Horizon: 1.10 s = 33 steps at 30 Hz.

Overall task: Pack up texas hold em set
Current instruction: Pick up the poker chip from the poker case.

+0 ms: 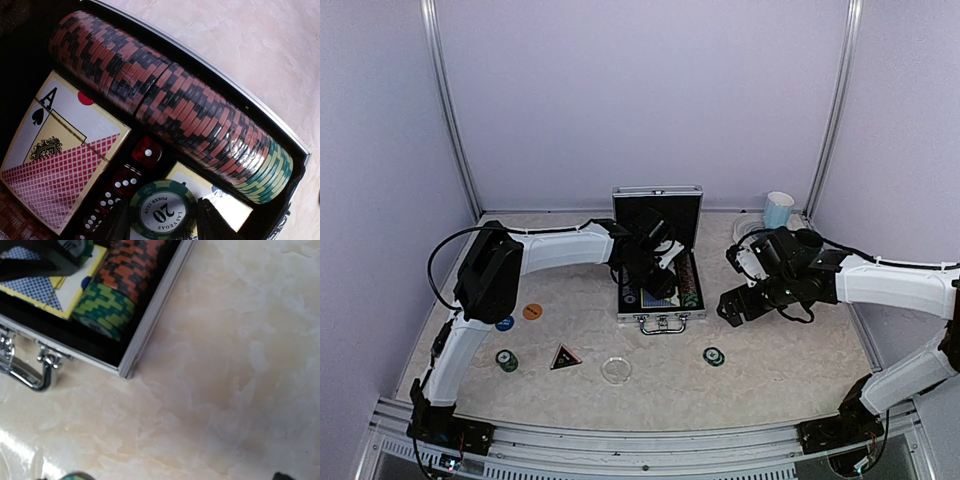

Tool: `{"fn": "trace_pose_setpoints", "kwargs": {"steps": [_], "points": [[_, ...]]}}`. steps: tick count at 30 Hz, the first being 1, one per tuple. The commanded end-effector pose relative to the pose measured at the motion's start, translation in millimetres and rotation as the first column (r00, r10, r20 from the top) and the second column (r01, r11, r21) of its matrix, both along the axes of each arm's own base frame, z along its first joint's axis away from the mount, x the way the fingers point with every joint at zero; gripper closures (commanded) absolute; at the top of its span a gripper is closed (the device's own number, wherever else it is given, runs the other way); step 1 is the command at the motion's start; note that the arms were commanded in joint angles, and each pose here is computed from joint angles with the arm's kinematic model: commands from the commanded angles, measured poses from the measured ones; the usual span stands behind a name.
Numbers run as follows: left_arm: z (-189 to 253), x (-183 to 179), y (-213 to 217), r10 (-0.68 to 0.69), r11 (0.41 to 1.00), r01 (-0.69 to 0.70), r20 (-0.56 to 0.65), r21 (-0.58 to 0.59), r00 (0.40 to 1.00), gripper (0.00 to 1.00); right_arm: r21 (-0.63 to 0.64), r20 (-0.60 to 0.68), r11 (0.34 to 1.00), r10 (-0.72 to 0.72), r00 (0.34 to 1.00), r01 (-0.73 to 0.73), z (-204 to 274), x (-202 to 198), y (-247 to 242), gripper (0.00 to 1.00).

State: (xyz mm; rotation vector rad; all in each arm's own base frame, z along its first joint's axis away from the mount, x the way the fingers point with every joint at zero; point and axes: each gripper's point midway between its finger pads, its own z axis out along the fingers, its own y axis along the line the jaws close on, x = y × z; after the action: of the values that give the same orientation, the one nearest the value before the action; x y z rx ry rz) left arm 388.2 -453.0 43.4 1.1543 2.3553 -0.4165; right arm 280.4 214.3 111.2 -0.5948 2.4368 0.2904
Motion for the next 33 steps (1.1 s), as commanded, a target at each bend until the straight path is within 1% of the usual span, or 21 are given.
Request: {"fn": "trace_pose_setpoints", "kwargs": {"steps": [1, 5, 15, 27, 33], "points": [[-14, -2, -1, -0.003, 1.0, 0.003, -0.021, 0.016, 1.0, 0.57, 0.009, 0.016, 1.0, -0.004, 1.0, 0.004, 7, -2, 1, 0.03], [-7, -2, -2, 0.0, 1.0, 0.0, -0.009, 0.009, 1.0, 0.58, 0.008, 0.017, 1.0, -0.005, 1.0, 0.005, 7, -2, 0, 0.03], [27, -6, -8, -0.003, 0.999, 0.004, 0.024, -0.034, 1.0, 0.57, 0.006, 0.024, 1.0, -0.003, 1.0, 0.002, 11, -2, 0, 0.03], [50, -29, -15, -0.03, 0.998, 0.032, 0.032, -0.059, 0.999, 0.57, 0.007, 0.02, 1.0, -0.002, 1.0, 0.002, 8, -3, -1, 0.03], [56, -44, -18, -0.053, 0.995, 0.053, 0.002, -0.081, 0.999, 0.57, 0.012, 0.02, 1.0, -0.001, 1.0, 0.001, 7, -4, 0, 0.02]]}}
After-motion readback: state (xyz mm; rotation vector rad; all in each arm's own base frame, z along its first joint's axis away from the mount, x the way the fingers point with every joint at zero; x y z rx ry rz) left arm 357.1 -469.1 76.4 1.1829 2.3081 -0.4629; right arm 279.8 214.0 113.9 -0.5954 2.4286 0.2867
